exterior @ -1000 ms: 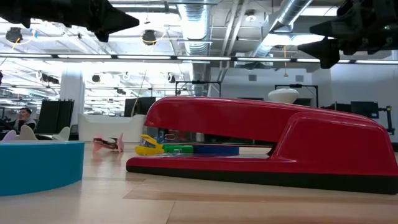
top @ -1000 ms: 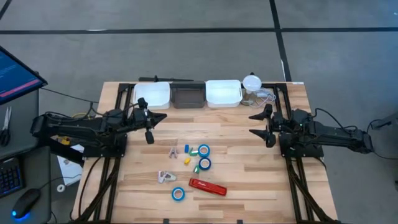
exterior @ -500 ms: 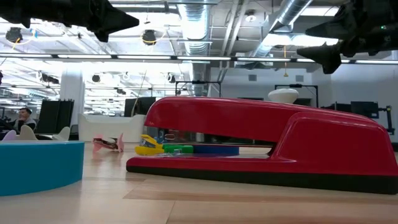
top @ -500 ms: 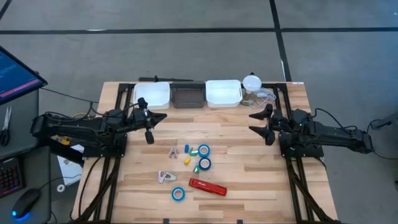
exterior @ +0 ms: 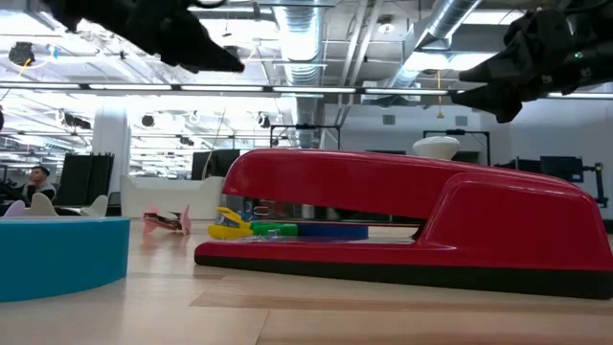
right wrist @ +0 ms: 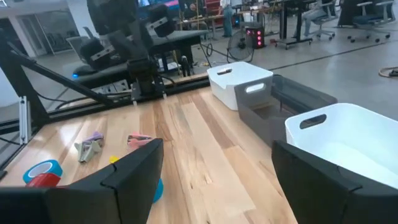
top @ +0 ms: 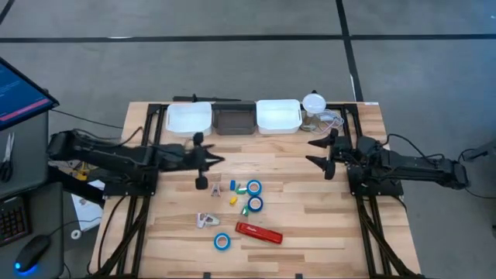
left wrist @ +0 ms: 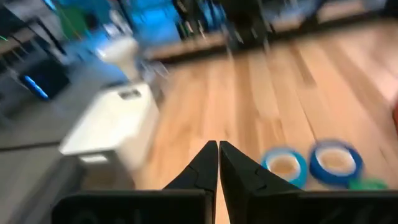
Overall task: Pick and place Stapler, Stapler remover, tape
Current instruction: Put the pink staple remover into the left white bin
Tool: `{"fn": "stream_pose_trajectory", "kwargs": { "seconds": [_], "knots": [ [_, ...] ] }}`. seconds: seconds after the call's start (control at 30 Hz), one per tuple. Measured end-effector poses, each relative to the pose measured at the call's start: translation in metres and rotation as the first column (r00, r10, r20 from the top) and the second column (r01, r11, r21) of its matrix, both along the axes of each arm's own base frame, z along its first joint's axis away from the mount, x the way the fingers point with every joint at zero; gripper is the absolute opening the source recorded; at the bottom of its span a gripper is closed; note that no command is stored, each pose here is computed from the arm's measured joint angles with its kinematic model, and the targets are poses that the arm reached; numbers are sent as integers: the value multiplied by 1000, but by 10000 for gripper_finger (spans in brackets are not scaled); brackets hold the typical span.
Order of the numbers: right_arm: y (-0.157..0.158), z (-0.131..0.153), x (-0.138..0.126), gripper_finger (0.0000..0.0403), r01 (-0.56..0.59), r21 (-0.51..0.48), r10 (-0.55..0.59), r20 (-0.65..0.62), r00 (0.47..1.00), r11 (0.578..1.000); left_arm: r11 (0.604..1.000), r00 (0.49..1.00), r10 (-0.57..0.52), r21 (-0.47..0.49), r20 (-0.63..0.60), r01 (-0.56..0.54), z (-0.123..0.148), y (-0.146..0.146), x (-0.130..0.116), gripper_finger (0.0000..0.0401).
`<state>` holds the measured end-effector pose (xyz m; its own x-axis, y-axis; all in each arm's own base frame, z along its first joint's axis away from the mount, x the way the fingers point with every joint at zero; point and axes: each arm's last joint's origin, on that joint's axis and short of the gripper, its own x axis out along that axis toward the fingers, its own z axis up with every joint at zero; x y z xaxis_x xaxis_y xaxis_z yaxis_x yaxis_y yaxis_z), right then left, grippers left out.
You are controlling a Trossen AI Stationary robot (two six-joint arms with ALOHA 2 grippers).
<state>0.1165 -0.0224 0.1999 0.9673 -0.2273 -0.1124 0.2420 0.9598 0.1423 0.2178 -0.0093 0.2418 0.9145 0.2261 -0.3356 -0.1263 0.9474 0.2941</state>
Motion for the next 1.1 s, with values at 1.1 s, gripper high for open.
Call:
{"fn": "stream_pose_trajectory", "kwargs": {
  "seconds": [1.1],
  "knots": [
    [-4,-12,-4,291,154,-5,-153,-132,979,988,535,719,422,-488,-553,-689,-21,-23,32,2]
  ]
}}
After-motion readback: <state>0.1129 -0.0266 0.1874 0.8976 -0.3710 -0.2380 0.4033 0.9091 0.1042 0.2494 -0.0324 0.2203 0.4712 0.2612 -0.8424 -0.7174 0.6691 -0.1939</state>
